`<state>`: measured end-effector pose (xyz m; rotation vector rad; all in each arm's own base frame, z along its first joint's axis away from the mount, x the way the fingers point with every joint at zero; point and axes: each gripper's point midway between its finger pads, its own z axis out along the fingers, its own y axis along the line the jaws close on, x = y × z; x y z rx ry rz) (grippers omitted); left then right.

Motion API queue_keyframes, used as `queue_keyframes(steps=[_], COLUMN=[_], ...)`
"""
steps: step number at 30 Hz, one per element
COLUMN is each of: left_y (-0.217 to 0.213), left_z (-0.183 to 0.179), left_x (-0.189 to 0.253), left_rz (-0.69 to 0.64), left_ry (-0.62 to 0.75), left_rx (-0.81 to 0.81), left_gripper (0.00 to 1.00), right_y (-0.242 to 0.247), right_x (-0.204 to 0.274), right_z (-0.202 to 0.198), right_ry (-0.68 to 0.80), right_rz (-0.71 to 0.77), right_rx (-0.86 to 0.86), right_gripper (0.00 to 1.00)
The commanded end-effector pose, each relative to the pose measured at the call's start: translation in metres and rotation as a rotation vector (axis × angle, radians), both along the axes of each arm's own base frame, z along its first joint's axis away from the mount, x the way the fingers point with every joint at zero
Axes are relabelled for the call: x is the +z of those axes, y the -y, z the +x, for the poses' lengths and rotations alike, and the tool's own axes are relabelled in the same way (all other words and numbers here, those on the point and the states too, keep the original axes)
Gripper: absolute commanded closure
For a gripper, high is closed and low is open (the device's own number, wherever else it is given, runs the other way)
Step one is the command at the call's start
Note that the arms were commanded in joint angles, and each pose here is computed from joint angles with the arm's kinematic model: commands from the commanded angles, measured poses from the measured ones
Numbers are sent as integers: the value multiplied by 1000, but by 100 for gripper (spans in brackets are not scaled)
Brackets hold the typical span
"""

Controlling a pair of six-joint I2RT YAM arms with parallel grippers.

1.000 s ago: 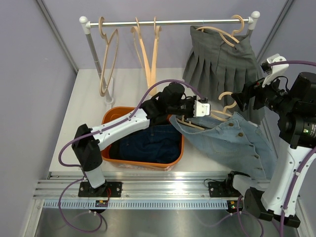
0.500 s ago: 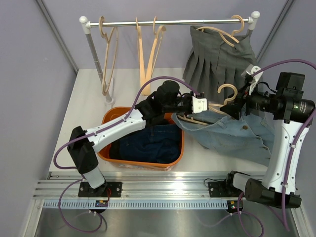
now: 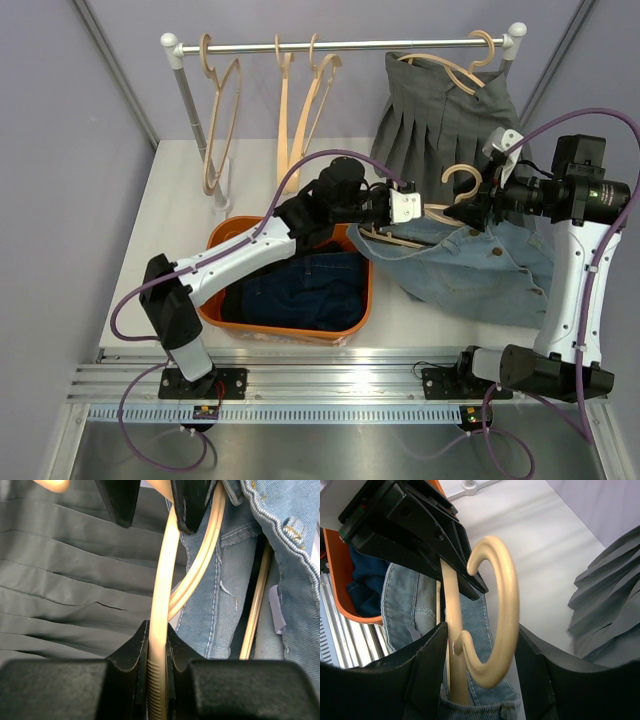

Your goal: Remove the skirt from the hanger

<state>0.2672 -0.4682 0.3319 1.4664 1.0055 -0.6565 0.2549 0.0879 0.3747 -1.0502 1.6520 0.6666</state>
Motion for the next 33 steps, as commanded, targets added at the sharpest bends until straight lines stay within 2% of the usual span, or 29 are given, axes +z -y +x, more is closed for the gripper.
queue_keyframes(steps=[1, 7, 15, 17, 21, 24, 28, 29, 31, 32, 33], left_y=[7, 10, 14, 14, 13, 11, 9, 9, 9, 9, 10], left_z=[-14, -5, 4, 7, 9, 10, 10, 10, 11, 12, 12], left_x=[94, 92, 87, 88, 91, 88, 90, 91, 92, 94, 93], left_rz=[-214, -176, -82, -78, -70, -58, -58, -60, -61, -66, -66], left_ry=[155, 204, 322, 339, 359, 365, 375, 378, 385, 393, 393], left_rx=[-73, -57, -53, -46, -39, -33, -27, -27, -22, -19, -19], left_gripper=[100, 100, 100, 100, 100, 100, 100, 100, 100, 100, 100], right_y=[-9, -4, 10, 12, 14, 10, 6, 4, 2, -1, -2], right_x=[-23, -34, -44, -47, -48, -43, -43, -43, -42, -41, -39], right_z=[-44, -48, -46, -49, -50, -54, -54, -53, -54, -54, -55], right_ry=[-193, -190, -169, -170, -162, -178, -197, -203, -214, -215, -214], right_rz=[-10, -85, -187, -202, -216, -195, -160, -146, -127, -111, -103], right_rx=[26, 14, -34, -35, -46, -43, -27, -21, -18, -11, -10], right_gripper=[39, 40, 50, 50, 36, 36, 50, 60, 69, 80, 86])
